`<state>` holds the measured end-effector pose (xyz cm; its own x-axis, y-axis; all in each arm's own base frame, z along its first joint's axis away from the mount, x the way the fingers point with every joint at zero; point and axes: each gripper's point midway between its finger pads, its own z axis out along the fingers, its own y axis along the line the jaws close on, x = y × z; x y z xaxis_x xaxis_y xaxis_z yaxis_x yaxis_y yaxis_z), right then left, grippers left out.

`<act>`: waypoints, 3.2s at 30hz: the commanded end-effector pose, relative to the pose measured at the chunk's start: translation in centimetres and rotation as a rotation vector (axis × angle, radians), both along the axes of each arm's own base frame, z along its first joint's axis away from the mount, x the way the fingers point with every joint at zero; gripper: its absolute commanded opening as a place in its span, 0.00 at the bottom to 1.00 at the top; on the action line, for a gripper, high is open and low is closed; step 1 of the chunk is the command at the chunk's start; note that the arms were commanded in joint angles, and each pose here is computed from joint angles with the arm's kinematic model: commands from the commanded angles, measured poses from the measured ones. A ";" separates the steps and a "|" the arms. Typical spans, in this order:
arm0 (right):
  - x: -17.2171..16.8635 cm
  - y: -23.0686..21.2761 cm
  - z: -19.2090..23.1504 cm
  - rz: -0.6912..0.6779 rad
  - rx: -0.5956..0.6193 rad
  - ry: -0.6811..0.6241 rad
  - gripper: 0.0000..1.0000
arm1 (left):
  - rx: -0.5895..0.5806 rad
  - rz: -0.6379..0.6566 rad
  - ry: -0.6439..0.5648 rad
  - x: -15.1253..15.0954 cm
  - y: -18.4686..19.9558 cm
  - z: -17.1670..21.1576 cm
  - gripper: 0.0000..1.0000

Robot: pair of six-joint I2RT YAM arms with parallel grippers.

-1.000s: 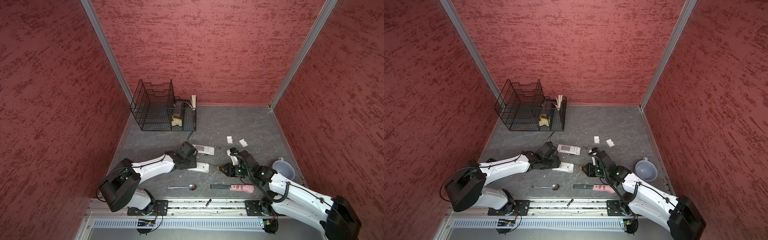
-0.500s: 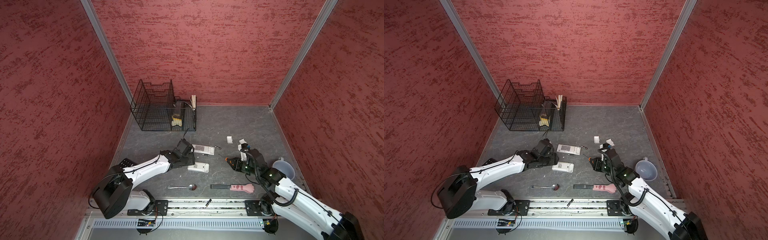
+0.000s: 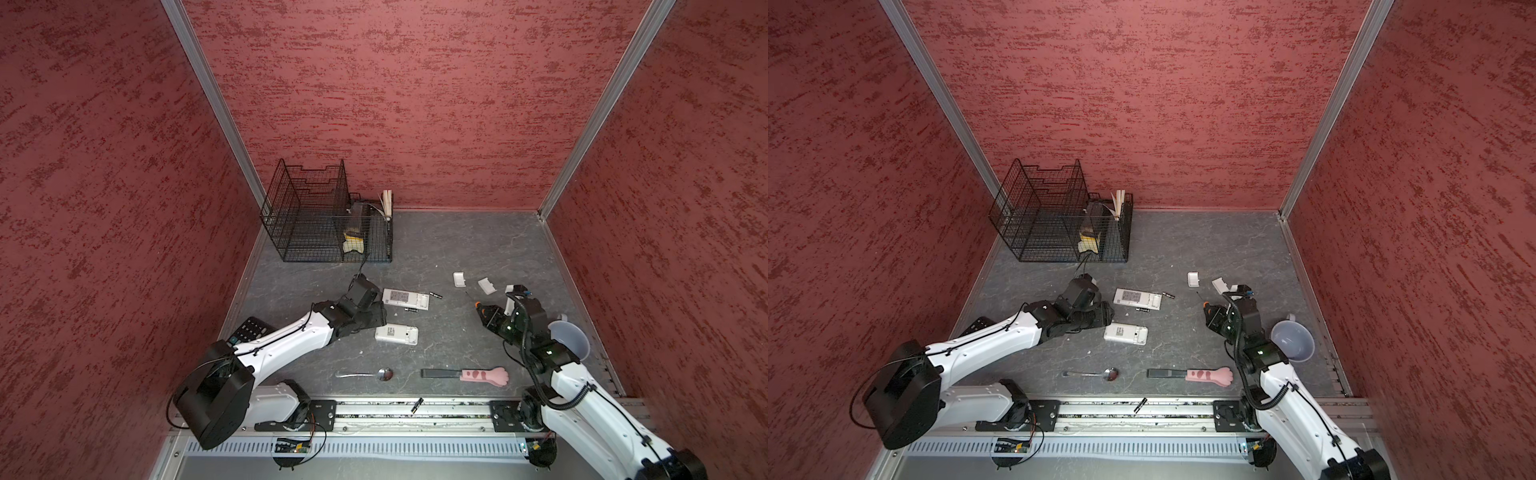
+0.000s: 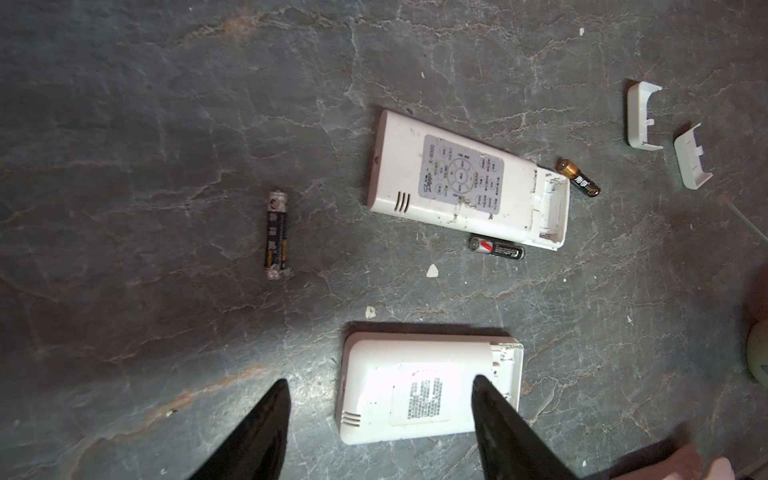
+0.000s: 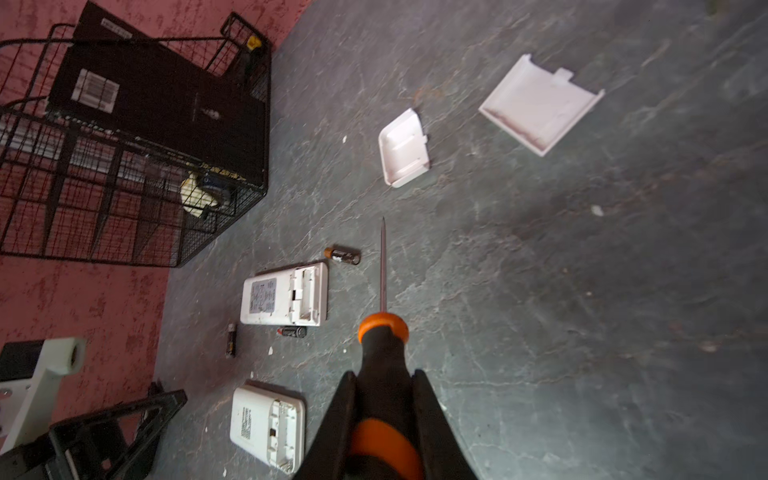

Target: Unload the batteries from the remote control

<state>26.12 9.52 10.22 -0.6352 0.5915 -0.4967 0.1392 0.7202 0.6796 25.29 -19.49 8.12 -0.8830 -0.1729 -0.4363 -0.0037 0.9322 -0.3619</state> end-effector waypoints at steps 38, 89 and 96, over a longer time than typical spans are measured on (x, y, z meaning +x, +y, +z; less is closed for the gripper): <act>5.2 -0.4 -4.3 0.020 0.093 0.024 0.27 | -0.025 0.032 -0.008 0.5 0.9 0.0 0.70; 4.0 -9.4 8.8 -0.309 -0.395 -0.473 0.99 | 0.457 0.426 -0.640 8.8 17.2 11.6 1.00; 4.0 -12.0 9.7 -0.424 -0.545 -0.500 0.99 | 0.474 0.494 -0.717 9.7 20.8 10.6 0.99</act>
<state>30.15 -0.60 19.23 -0.1132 0.3989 -0.9100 0.1679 0.9104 0.3782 33.88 -0.02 16.88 -0.3531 -0.1306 -0.9264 -0.3401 0.9404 -0.0029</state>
